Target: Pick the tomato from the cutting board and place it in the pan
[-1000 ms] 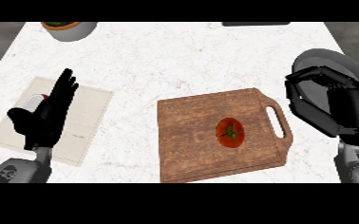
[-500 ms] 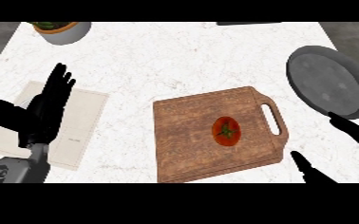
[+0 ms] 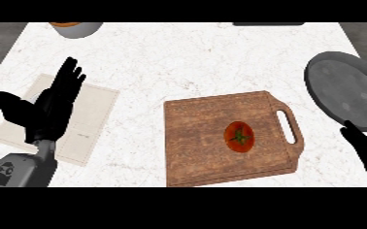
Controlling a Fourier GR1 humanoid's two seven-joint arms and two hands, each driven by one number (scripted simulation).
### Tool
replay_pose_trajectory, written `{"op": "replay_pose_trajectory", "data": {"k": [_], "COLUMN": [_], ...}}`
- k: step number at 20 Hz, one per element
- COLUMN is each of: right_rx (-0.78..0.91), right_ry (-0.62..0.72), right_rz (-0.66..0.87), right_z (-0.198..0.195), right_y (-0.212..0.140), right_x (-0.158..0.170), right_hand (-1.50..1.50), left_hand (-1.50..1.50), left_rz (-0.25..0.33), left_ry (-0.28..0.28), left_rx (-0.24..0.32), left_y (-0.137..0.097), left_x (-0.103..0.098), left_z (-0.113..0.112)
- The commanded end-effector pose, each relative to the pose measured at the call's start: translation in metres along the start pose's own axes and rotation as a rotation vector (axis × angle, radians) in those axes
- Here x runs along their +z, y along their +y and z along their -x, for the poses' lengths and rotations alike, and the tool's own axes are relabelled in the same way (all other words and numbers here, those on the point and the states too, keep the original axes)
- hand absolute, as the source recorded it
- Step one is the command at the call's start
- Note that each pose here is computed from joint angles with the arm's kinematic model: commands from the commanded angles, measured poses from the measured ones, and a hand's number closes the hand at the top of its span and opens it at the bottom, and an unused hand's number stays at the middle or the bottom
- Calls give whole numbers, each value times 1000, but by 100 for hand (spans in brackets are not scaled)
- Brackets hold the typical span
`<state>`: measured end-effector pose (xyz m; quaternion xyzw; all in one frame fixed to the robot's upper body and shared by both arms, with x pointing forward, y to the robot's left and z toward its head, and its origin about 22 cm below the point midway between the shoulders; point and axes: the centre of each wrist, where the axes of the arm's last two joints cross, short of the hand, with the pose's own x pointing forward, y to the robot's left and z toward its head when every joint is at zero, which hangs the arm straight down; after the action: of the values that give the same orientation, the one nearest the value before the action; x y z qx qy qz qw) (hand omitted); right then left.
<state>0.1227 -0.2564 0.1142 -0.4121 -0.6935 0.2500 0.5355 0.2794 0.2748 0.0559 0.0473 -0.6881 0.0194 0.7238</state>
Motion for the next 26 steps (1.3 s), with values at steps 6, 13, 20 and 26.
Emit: {"op": "replay_pose_trajectory", "data": {"k": [6, 13, 20, 26], "right_rx": [350, 479, 596, 723], "right_ry": [105, 229, 217, 259], "right_rz": [-158, -517, -563, -510], "right_z": [-41, -64, -108, -119], "right_y": [-10, 27, 47, 66], "right_x": [-24, -35, -28, -49], "right_hand": [-150, -150, -150, -150], "left_hand": [0, 0, 0, 0], "left_rz": [26, 30, 15, -2], "left_ry": [-15, -13, -3, -1], "left_rx": [-8, 3, -1, 6], "left_y": [-14, -23, -2, 0], "left_x": [-2, -8, 7, -4], "left_z": [-18, -13, -2, 1]}}
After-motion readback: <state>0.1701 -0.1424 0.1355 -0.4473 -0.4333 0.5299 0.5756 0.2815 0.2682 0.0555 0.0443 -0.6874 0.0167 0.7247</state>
